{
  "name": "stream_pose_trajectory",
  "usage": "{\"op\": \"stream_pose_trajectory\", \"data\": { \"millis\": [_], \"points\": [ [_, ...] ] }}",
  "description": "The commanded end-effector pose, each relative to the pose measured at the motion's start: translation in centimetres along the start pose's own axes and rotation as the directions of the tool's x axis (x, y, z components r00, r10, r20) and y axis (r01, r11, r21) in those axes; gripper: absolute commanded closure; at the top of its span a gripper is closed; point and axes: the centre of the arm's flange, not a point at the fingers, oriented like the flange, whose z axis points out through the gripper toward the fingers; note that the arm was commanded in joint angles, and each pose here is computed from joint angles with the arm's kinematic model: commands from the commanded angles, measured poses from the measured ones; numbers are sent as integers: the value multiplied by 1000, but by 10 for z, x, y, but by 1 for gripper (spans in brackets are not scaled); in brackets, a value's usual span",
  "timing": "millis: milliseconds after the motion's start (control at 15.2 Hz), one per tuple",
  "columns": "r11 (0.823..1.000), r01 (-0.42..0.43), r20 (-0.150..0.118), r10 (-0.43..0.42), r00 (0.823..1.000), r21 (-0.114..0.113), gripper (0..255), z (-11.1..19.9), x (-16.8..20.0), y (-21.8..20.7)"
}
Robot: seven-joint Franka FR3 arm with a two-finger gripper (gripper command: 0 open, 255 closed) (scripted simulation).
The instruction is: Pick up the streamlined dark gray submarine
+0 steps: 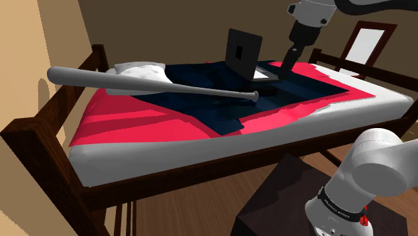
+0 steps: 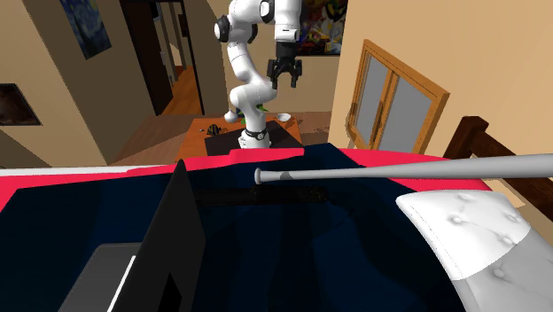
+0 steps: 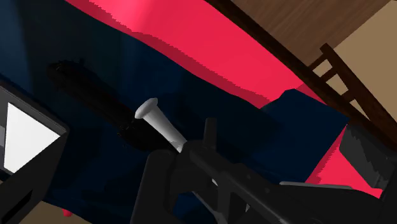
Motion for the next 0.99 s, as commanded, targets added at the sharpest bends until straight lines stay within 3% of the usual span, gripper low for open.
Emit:
{"op": "stream_pose_trajectory", "data": {
  "millis": [0,198,462,660,924],
  "points": [
    [1000,0,0,0,1000,0,0,0,0,0],
    [995,91,-6,-91,996,29,0,18,5,39],
    [975,211,-18,-210,978,66,0,44,17,90],
    [950,299,-30,-297,954,93,0,65,31,126],
    [902,412,-49,-409,911,127,0,94,54,171]
  ]
}}
